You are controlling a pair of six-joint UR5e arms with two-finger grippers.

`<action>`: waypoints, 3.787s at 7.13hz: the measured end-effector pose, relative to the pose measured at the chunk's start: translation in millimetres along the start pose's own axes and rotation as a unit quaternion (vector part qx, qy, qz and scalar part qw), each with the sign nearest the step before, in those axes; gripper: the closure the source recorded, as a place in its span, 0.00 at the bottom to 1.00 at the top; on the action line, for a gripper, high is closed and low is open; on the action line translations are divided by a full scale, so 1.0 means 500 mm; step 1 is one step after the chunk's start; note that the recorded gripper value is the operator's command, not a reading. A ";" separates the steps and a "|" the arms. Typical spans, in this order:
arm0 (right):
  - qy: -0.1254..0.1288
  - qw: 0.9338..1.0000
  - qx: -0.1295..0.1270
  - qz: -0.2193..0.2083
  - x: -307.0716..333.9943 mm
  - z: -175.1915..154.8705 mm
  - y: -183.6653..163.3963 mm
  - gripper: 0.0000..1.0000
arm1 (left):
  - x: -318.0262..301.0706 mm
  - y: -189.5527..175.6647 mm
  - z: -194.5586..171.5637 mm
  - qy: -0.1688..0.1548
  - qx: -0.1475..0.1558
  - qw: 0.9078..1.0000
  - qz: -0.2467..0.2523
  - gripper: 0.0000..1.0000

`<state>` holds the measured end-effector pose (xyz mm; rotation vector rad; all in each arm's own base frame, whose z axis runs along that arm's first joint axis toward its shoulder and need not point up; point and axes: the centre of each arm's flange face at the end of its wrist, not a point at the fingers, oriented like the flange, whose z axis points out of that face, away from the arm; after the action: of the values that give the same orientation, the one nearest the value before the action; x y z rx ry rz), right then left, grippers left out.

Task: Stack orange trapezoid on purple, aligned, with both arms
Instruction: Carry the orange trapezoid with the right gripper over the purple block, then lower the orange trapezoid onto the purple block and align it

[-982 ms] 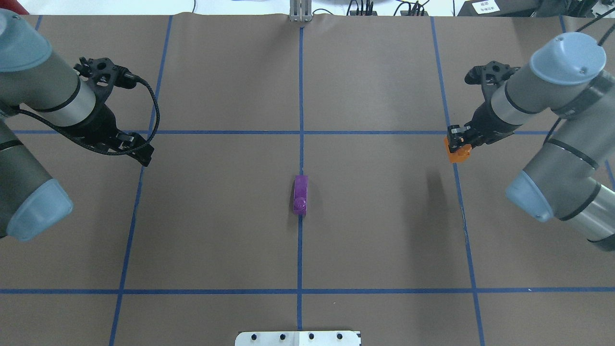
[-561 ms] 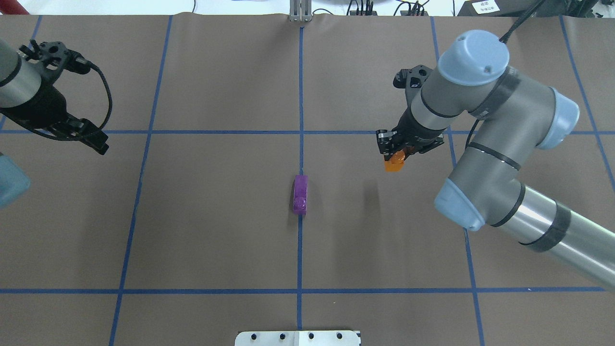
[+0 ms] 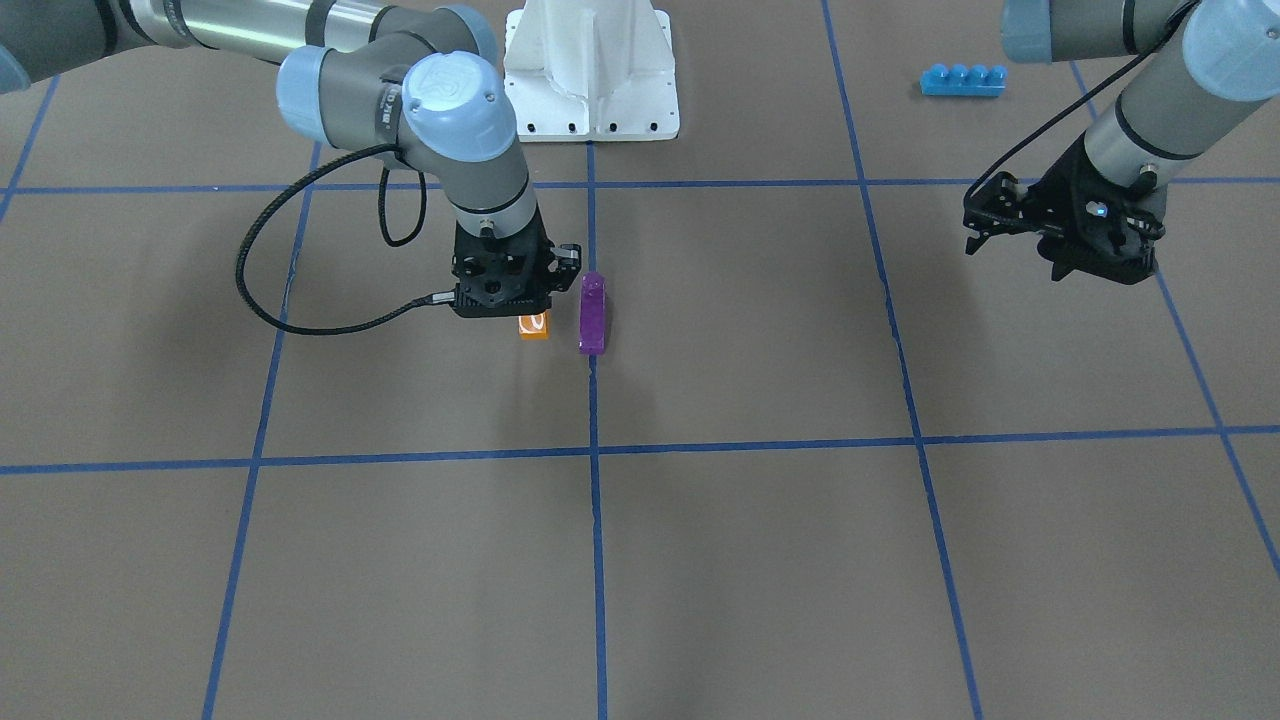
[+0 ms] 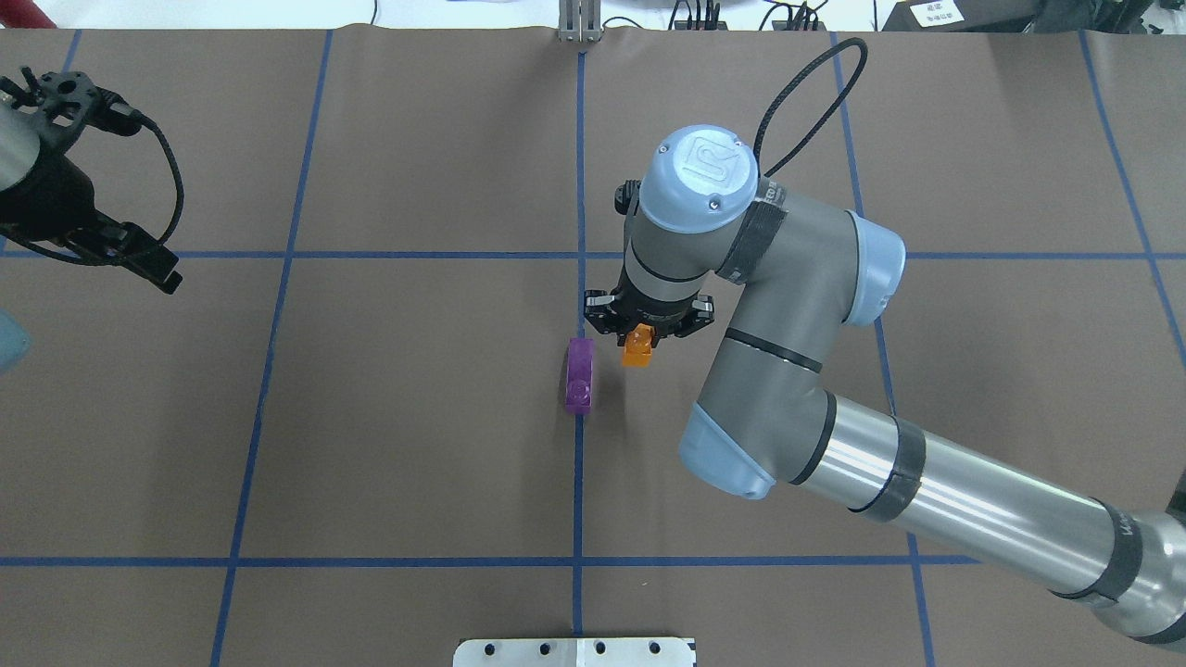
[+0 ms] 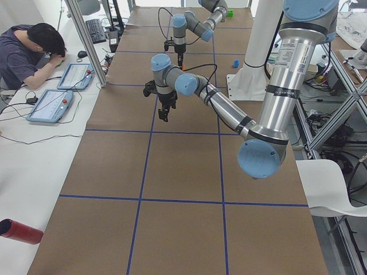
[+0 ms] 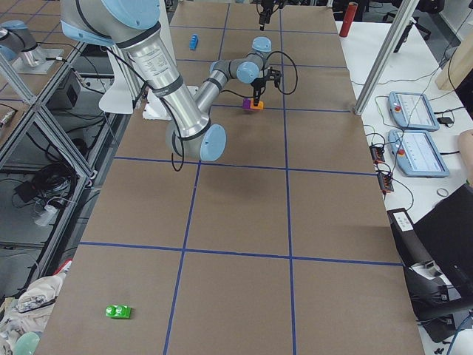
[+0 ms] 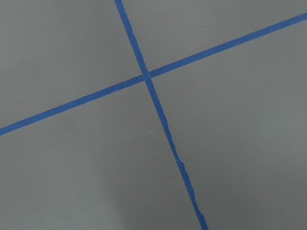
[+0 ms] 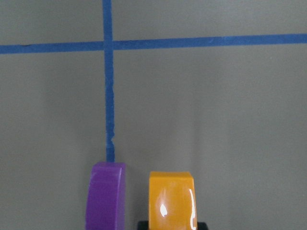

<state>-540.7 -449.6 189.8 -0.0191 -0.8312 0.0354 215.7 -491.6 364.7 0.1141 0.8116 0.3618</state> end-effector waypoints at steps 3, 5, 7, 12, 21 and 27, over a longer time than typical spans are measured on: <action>0.028 0.999 0.027 0.011 -0.095 0.003 0.069 1.00 | -0.001 0.000 0.004 0.000 -0.002 1.000 -0.003 0.00; 0.033 0.999 0.035 0.015 -0.113 0.019 0.100 1.00 | -0.001 0.000 0.005 0.000 -0.002 1.000 -0.004 0.00; 0.035 0.999 0.039 0.013 -0.115 0.026 0.108 1.00 | -0.001 0.000 0.006 0.000 -0.003 1.000 -0.004 0.00; 0.037 0.998 0.049 0.006 -0.117 0.025 0.106 1.00 | 0.001 0.000 0.008 0.000 -0.003 1.000 -0.004 0.00; 0.024 0.998 0.057 0.002 -0.122 0.037 0.099 1.00 | 0.001 -0.001 0.009 0.000 -0.004 1.000 -0.004 0.00; 0.028 0.997 0.066 0.005 -0.125 0.037 0.106 1.00 | 0.001 -0.001 0.009 0.000 -0.004 1.000 -0.004 0.00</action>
<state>-597.5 -399.0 154.5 0.0993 -0.7708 0.0986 219.4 -491.8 367.3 0.1034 0.8107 0.3569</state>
